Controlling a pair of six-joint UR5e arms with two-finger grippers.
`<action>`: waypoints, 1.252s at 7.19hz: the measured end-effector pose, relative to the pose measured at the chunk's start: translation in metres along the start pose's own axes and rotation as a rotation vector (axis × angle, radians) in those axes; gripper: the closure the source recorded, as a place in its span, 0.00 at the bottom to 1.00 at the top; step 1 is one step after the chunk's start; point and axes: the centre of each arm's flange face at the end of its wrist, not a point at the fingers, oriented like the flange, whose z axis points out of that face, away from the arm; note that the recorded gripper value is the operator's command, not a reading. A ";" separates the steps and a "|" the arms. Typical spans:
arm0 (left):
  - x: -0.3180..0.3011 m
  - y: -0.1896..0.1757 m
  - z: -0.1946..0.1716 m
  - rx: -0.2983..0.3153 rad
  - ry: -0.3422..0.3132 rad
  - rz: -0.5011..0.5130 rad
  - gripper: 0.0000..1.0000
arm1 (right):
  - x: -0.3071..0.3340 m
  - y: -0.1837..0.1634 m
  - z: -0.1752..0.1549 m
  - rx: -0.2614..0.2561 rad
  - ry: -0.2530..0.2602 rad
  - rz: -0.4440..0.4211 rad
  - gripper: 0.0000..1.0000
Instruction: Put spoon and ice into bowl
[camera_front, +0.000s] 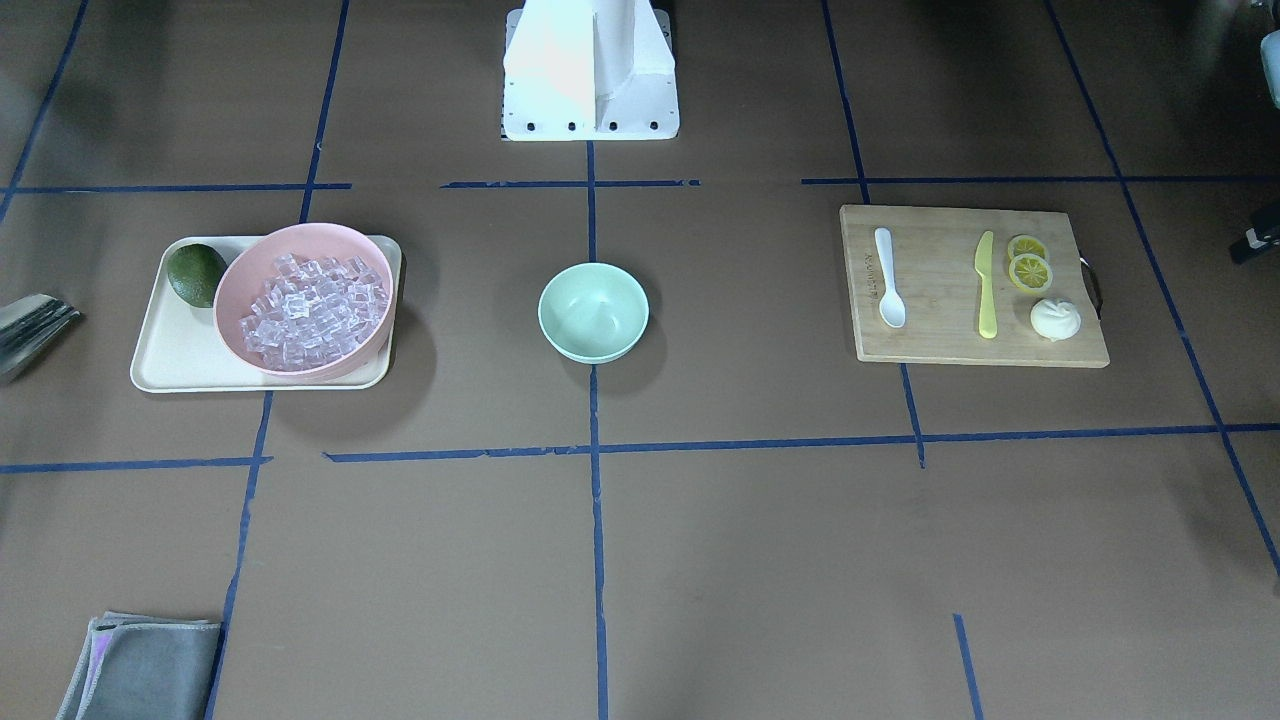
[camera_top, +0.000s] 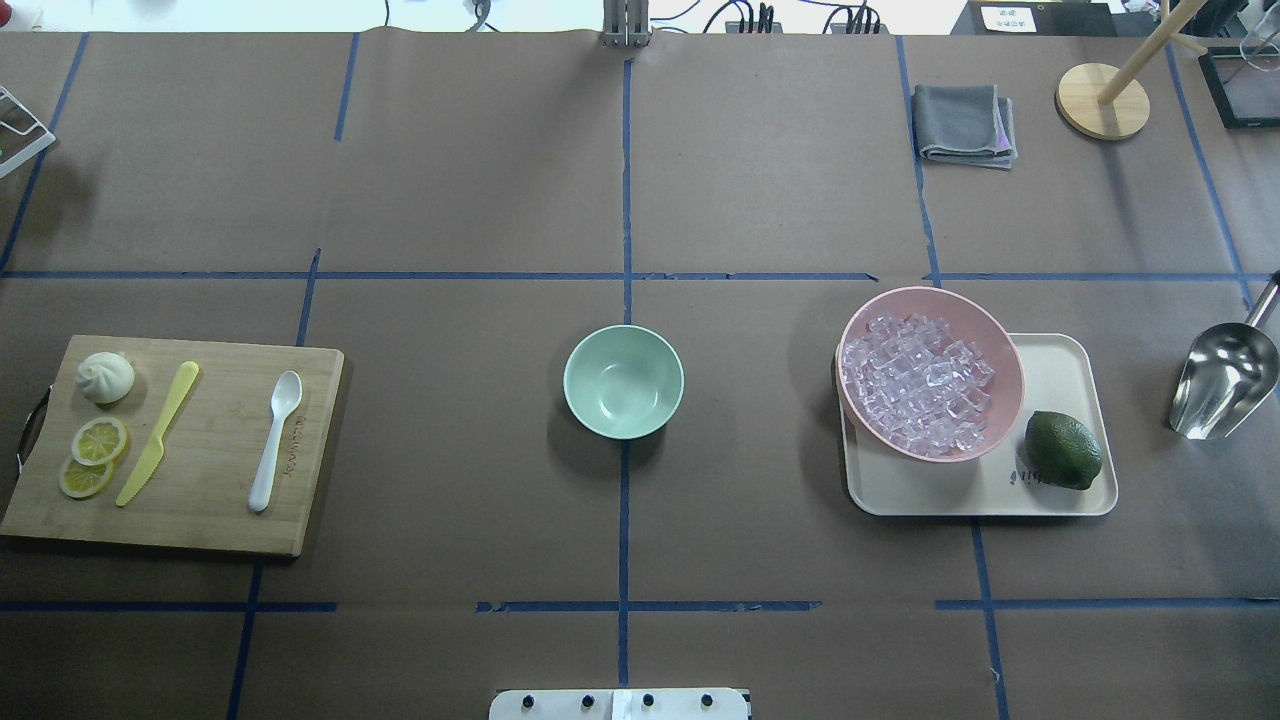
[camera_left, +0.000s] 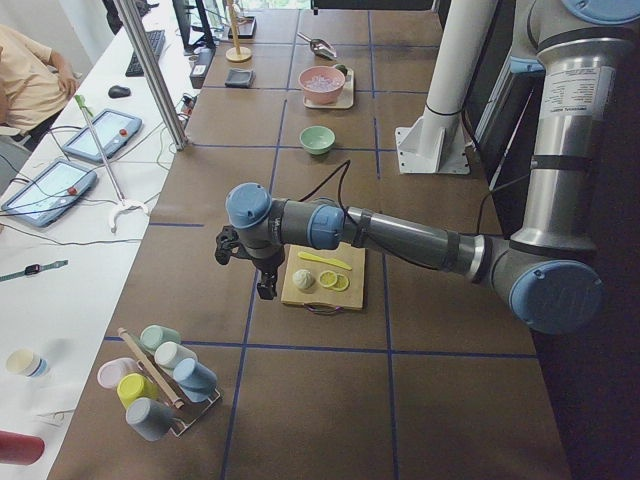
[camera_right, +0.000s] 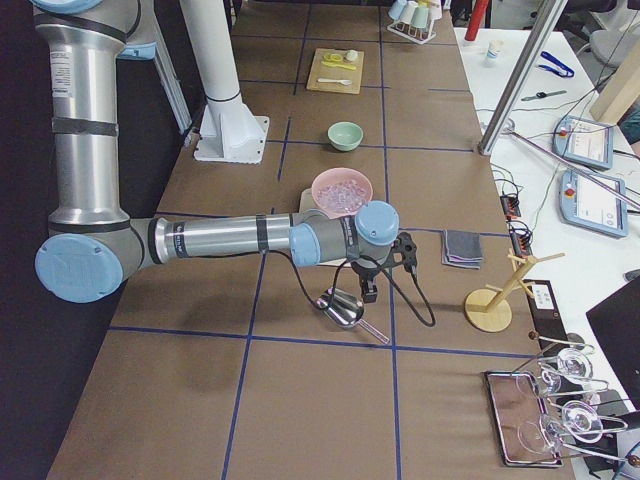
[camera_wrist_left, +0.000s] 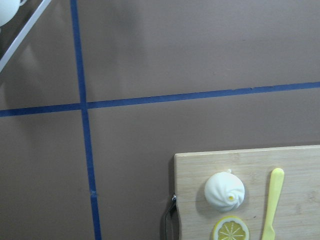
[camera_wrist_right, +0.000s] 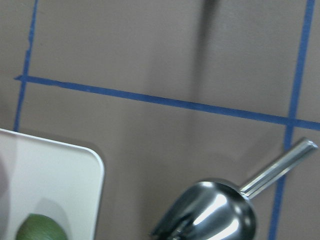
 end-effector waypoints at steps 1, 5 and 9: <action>0.001 0.000 0.000 0.002 0.005 0.004 0.00 | -0.059 -0.002 0.006 0.012 -0.001 0.038 0.02; -0.001 -0.002 0.002 0.024 0.009 0.034 0.00 | -0.268 0.010 0.078 0.059 0.061 0.173 0.07; -0.001 -0.003 0.003 0.026 0.010 0.039 0.00 | -0.318 0.028 0.125 0.081 0.111 0.175 0.06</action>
